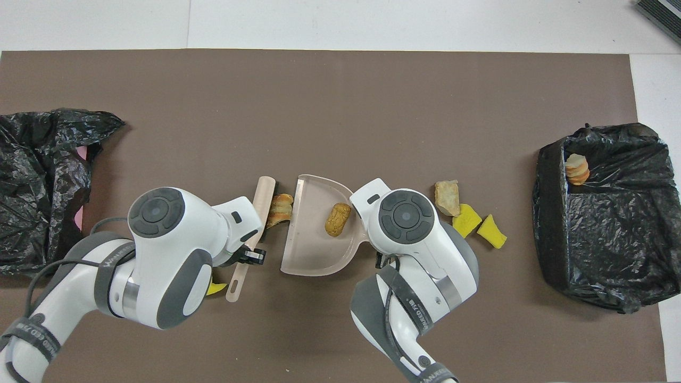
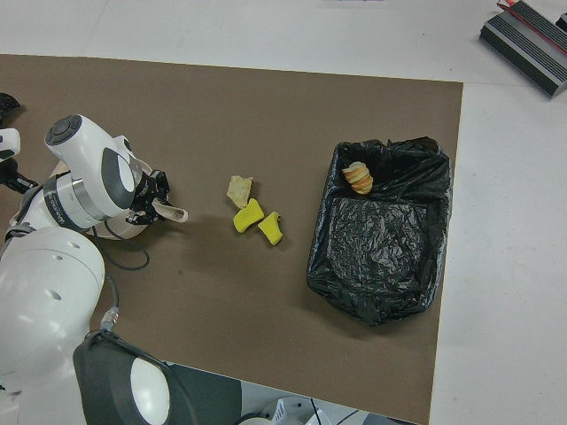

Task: Sweep and dump trash in bin
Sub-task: 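Sweep the bread piece into the dustpan with the left gripper's brush, then sweep the yellow sponge into the dustpan with the left gripper's brush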

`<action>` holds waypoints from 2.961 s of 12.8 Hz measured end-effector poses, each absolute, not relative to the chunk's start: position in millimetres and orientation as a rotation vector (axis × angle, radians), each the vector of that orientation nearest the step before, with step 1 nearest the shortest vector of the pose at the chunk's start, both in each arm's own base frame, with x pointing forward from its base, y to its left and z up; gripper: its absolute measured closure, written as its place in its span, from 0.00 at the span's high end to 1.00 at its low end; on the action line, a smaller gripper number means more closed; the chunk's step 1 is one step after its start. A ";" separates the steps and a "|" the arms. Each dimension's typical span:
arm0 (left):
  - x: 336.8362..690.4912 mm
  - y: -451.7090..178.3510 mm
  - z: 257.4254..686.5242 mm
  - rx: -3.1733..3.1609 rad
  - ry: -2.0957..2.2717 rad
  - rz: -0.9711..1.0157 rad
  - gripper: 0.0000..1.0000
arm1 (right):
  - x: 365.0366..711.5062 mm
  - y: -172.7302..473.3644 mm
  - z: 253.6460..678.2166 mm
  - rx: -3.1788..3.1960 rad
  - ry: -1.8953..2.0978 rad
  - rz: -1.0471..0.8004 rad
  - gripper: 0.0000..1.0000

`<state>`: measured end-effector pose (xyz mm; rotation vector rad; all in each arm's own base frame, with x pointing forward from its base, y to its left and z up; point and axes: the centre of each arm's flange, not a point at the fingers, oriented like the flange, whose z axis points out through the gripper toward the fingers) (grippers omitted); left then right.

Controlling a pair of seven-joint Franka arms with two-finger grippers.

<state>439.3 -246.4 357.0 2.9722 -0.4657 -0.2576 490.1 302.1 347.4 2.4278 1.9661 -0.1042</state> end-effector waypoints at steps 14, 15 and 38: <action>360.5 -290.8 396.4 3.258 0.572 -0.496 0.26 | 496.0 298.3 346.8 2.299 2.104 -0.091 0.33; 352.7 -289.0 397.8 3.300 0.650 -0.509 0.26 | 496.6 298.4 346.7 2.285 2.117 -0.089 0.33; 342.9 -297.1 363.6 2.959 -0.154 -0.365 0.26 | 497.2 298.6 346.3 2.269 2.127 -0.090 0.33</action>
